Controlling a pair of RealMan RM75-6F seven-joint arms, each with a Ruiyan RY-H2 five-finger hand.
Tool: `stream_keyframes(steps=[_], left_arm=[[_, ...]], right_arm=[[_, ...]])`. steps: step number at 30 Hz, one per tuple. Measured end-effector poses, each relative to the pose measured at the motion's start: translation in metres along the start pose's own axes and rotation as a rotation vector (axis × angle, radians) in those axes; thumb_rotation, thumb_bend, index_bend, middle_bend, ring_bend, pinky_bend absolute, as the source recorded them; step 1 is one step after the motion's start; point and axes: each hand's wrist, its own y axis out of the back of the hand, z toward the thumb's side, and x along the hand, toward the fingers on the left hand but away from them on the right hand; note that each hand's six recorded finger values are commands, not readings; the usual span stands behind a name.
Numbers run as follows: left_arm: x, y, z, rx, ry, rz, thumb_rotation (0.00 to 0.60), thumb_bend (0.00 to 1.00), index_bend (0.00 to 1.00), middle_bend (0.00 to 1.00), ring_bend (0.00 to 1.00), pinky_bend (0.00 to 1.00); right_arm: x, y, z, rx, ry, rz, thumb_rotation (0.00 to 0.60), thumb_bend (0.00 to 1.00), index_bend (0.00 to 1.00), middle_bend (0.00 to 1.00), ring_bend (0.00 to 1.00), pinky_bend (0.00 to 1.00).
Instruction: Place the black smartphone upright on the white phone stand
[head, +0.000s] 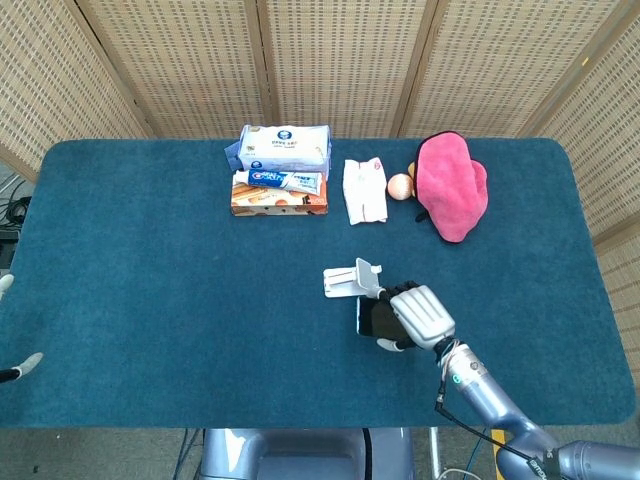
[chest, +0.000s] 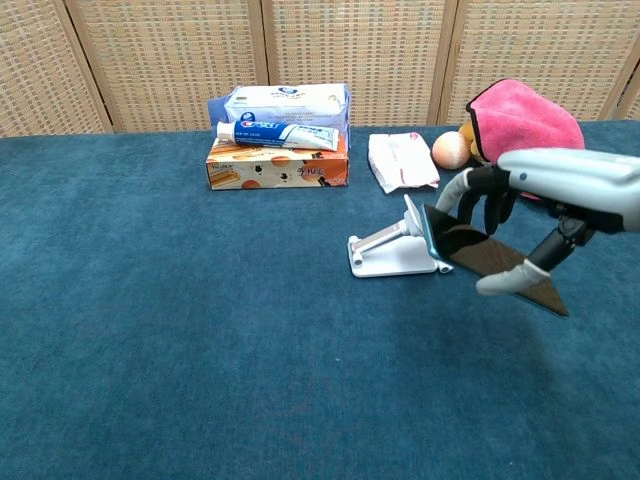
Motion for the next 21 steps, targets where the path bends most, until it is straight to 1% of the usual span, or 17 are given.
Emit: stream_keyframes(steps=[4, 9, 13, 15, 17, 21], left_arm=[[0.001, 0.0, -0.001, -0.004, 0.001, -0.005, 0.6, 0.0, 0.0, 0.0, 0.0, 0.0], [0.003, -0.001, -0.002, -0.007, 0.005, -0.015, 0.6, 0.0, 0.0, 0.0, 0.0, 0.0], [0.006, -0.002, -0.003, -0.009, 0.014, -0.023, 0.6, 0.0, 0.0, 0.0, 0.0, 0.0], [0.009, -0.003, -0.005, -0.011, 0.024, -0.03, 0.6, 0.0, 0.0, 0.0, 0.0, 0.0], [0.012, -0.004, -0.007, -0.01, 0.037, -0.034, 0.6, 0.0, 0.0, 0.0, 0.0, 0.0], [0.018, -0.005, -0.01, -0.007, 0.059, -0.043, 0.6, 0.0, 0.0, 0.0, 0.0, 0.0]], right_arm=[[-0.004, 0.025, -0.009, -0.104, -0.002, -0.048, 0.6, 0.55, 0.46, 0.54, 0.41, 0.32], [-0.014, 0.058, -0.029, -0.238, -0.011, -0.108, 0.6, 0.55, 0.46, 0.54, 0.41, 0.32], [-0.025, 0.078, -0.047, -0.305, -0.017, -0.16, 0.6, 0.56, 0.46, 0.54, 0.41, 0.32], [-0.033, 0.083, -0.055, -0.32, -0.011, -0.187, 0.6, 0.55, 0.46, 0.54, 0.41, 0.32], [-0.04, 0.083, -0.06, -0.332, 0.003, -0.204, 0.6, 0.55, 0.46, 0.54, 0.41, 0.32], [-0.059, 0.073, -0.065, -0.356, 0.053, -0.221, 0.6, 0.56, 0.46, 0.54, 0.41, 0.32]])
